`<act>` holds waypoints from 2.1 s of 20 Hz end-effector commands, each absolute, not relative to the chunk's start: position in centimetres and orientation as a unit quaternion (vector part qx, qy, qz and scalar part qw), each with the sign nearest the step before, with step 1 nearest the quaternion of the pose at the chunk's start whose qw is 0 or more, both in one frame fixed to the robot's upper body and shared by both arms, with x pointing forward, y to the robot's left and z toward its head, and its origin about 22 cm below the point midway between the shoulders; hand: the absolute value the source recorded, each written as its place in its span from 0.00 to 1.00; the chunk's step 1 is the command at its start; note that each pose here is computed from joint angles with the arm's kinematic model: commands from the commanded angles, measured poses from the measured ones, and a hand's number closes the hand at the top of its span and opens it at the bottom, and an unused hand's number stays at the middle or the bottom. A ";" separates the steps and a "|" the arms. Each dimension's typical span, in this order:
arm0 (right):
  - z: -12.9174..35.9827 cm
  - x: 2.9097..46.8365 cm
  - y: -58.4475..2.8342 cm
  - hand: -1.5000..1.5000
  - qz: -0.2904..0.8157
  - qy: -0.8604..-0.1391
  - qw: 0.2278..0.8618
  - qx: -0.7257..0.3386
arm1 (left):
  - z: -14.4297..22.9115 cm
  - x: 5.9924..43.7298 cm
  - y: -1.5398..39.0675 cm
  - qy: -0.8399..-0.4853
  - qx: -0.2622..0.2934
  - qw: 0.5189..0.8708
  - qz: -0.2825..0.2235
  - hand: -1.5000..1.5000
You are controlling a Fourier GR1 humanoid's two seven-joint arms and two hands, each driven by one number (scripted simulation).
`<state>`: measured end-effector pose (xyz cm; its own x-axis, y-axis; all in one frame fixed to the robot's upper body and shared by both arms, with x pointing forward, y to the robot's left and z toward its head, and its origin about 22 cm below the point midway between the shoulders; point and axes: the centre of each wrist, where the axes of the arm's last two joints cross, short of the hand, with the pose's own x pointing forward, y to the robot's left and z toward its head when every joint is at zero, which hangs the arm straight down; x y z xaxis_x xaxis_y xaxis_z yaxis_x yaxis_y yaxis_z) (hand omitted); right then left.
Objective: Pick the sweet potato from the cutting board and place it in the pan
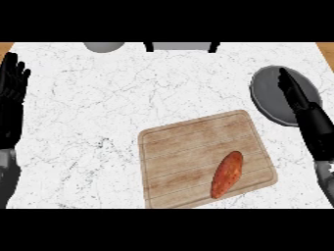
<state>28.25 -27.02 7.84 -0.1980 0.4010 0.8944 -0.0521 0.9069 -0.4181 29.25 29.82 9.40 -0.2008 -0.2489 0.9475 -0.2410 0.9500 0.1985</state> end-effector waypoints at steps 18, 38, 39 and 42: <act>6.5 12.0 -30.8 0.00 0.085 -0.753 0.623 -0.196 | 2.0 23.4 18.5 -0.754 -0.015 0.655 -0.049 0.50; 10.0 19.1 -23.4 0.00 0.425 -0.509 0.710 -0.238 | 0.2 24.6 18.7 -0.751 -0.034 0.656 -0.069 0.50; 8.9 18.4 -22.5 0.00 0.434 -0.507 0.705 -0.240 | 1.2 25.5 20.8 -0.751 -0.031 0.657 -0.061 0.50; 7.8 19.7 -20.5 0.00 0.451 -0.480 0.716 -0.231 | 0.5 24.9 19.9 -0.748 -0.025 0.661 -0.055 0.50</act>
